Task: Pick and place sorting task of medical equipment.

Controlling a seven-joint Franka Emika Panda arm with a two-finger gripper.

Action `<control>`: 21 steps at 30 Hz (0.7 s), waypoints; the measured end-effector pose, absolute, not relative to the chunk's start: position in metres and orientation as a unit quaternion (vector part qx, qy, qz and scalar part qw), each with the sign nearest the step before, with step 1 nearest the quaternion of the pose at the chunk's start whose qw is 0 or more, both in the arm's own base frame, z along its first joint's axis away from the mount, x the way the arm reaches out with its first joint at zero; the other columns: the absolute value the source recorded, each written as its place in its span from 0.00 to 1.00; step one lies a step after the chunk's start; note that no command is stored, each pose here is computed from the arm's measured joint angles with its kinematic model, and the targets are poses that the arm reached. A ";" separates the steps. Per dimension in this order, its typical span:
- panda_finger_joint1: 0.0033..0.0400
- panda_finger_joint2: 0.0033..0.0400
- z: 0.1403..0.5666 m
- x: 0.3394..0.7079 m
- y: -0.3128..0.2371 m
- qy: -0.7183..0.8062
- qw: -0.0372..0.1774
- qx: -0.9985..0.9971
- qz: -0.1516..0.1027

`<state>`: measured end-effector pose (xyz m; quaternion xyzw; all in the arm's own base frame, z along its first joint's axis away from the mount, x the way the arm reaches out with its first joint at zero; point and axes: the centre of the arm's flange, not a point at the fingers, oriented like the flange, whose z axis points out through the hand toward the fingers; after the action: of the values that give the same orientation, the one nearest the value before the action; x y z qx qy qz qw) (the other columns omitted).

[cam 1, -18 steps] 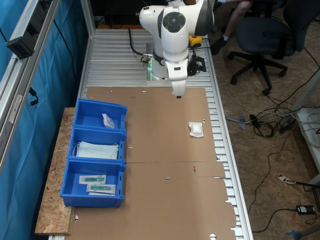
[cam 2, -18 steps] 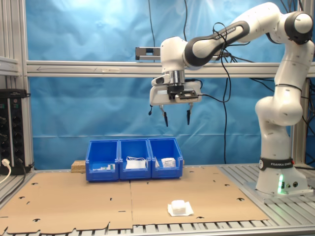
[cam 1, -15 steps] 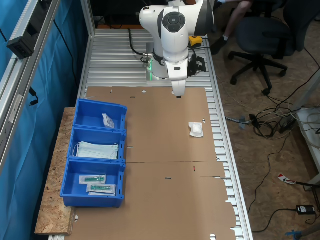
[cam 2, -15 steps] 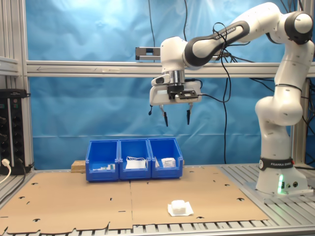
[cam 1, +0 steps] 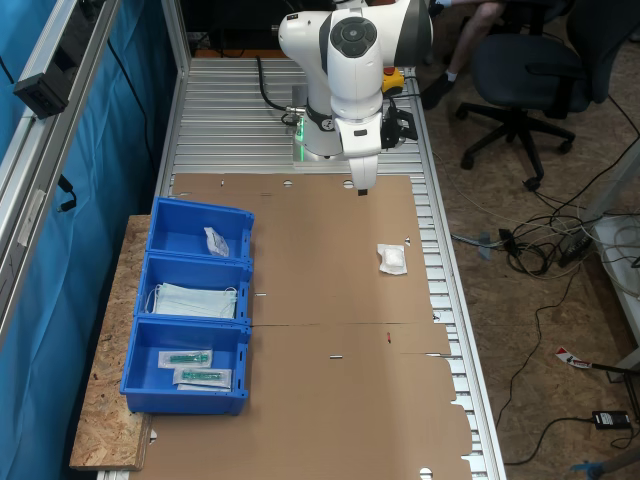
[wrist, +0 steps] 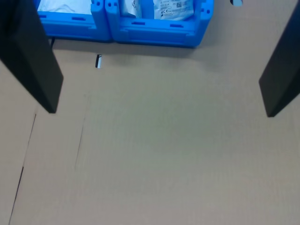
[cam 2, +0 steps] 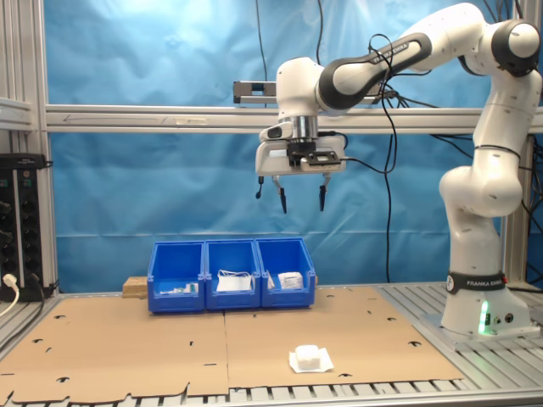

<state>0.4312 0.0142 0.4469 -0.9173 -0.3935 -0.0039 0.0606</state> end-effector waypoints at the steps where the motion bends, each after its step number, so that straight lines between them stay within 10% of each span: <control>1: 1.00 1.00 0.447 0.431 0.014 -0.394 0.060 -0.917 -0.004; 21: 1.00 1.00 0.448 0.434 0.018 -0.397 0.056 -0.916 -0.011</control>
<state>0.4335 0.0176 0.4477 -0.9161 -0.3967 -0.0110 0.0560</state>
